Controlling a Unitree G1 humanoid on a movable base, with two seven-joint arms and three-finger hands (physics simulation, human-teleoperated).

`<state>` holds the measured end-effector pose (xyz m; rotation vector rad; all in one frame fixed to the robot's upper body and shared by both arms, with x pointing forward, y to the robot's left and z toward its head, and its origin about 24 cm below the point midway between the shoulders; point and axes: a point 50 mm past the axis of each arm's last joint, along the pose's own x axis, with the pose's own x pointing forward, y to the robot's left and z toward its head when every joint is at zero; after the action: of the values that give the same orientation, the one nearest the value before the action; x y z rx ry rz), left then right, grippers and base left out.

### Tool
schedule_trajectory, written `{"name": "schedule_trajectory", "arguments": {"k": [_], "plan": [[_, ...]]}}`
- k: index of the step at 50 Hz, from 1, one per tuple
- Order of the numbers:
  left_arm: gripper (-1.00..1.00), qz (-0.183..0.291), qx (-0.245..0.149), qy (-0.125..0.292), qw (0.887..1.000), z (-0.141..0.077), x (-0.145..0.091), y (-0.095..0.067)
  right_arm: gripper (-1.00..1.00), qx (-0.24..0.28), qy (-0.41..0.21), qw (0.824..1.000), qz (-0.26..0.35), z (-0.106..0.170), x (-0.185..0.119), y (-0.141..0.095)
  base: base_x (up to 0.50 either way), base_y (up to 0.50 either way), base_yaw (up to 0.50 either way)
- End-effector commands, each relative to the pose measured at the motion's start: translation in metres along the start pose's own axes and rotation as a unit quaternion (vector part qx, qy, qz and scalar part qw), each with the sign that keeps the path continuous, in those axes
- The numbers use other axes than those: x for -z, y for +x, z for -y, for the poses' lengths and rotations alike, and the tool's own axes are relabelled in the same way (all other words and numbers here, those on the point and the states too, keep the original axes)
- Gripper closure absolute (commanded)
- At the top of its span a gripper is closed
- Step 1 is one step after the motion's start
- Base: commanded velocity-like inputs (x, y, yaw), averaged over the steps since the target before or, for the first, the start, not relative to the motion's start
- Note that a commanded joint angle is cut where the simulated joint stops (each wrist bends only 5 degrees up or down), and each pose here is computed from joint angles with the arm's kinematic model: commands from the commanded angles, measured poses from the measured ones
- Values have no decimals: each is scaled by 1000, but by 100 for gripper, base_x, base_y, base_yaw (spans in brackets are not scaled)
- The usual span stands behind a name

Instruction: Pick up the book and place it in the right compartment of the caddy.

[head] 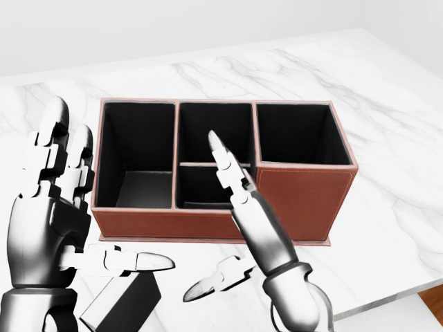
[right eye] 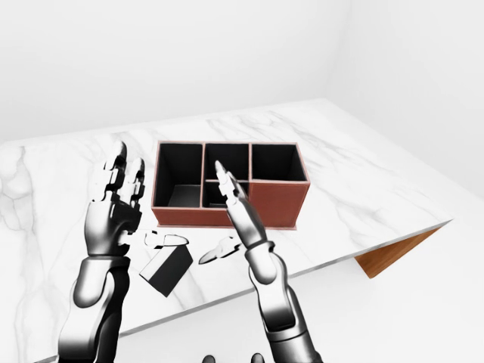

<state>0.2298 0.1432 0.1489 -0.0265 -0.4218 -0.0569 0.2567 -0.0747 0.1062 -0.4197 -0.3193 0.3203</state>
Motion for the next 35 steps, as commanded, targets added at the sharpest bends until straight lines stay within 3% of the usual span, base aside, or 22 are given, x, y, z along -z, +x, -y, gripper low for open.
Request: {"name": "schedule_trajectory", "arguments": {"k": [1, 13, 20, 23, 30, 35], "plan": [[-100, 2, 1, 1, 1000, 1, -1, 0, -100, -46, -74, 996, 35, -18, -14, 11, 0, 0, 0], [-100, 10, 3, -1, 1000, 2, -4, 0, -100, -112, -180, 977, 10, -48, -2, 11, 0, 0, 0], [-100, 7, 4, -2, 1000, 2, -3, 0, -100, -98, -274, 957, -7, -47, 9, 13, 0, 0, 0], [-100, 5, 4, -2, 1000, 2, -2, 1, -100, -78, -336, 939, -4, -44, 13, 16, 0, 0, 0], [-100, 7, 4, -3, 1000, 2, -3, 1, -100, -63, -376, 925, -3, -41, 14, 18, 0, 0, 0], [-100, 7, 5, -4, 1000, 3, -3, 2, -100, -70, -375, 924, 0, -47, 12, 18, 0, 0, 0]]}}
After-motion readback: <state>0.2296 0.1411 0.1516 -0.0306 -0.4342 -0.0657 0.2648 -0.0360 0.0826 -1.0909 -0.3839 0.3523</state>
